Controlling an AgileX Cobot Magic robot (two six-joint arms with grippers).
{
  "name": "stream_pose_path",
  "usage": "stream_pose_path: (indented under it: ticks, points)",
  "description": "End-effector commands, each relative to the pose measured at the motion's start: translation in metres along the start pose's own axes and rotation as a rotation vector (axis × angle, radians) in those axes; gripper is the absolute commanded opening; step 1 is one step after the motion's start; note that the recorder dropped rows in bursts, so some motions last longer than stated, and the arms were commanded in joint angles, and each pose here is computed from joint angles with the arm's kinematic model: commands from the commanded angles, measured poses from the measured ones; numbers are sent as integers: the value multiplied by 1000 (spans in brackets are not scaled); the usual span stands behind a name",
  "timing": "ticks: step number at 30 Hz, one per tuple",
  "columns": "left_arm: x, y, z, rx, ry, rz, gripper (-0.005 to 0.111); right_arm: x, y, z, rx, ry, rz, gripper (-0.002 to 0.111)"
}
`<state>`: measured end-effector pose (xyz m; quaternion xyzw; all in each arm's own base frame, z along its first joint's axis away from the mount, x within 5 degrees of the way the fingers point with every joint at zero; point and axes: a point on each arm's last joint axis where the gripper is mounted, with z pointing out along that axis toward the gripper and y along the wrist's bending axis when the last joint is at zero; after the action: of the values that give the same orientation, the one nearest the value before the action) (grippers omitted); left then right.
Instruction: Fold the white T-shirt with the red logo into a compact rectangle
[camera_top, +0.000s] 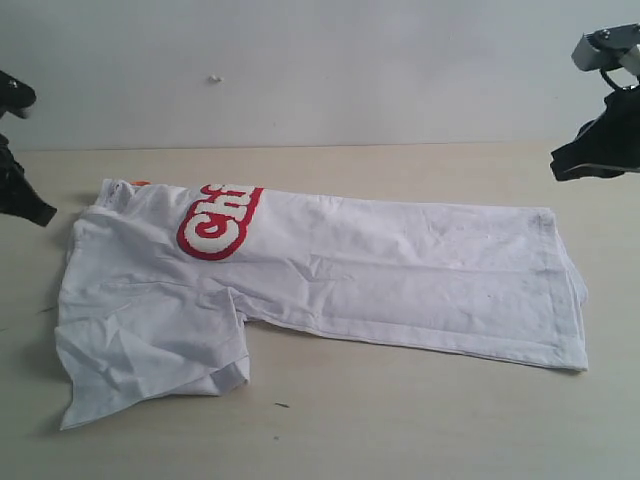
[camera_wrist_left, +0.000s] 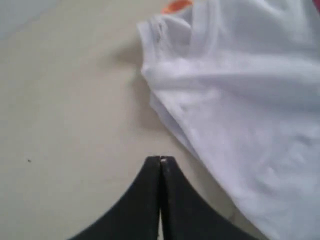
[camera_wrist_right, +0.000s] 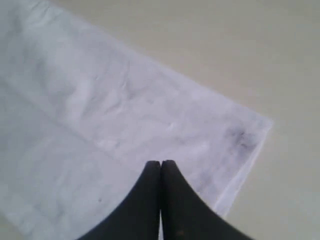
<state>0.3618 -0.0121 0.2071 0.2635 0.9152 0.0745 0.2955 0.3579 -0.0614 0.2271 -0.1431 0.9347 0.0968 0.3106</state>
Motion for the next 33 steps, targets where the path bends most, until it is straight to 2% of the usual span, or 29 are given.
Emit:
stream_pose_path:
  ticks: [1, 7, 12, 14, 18, 22, 28, 33]
  points:
    - [4, -21, -4, 153, 97, 10, 0, 10, 7, 1, -77, 82, 34, 0]
    - [-6, -78, -13, 532, 28, 157, 0, 31, 3, 11, 54, 183, 98, 0]
    - [14, -124, 4, 575, 147, 336, 0, 30, 14, 21, 46, 211, 79, 0]
    - [21, -137, 13, 572, 195, 369, 0, 28, 18, 23, 39, 213, 63, 0]
    - [28, -153, 25, 619, 257, 383, 0, 27, 21, 25, 37, 209, 54, 0]
    - [50, -164, 37, 663, 383, 433, 0, 26, 20, 25, 44, 200, 55, 0]
    - [61, -165, 30, 726, 492, 462, 0, 24, 20, 25, 51, 175, 70, 0]
    - [64, -166, 16, 784, 585, 422, 0, 22, 20, 26, 52, 160, 84, 0]
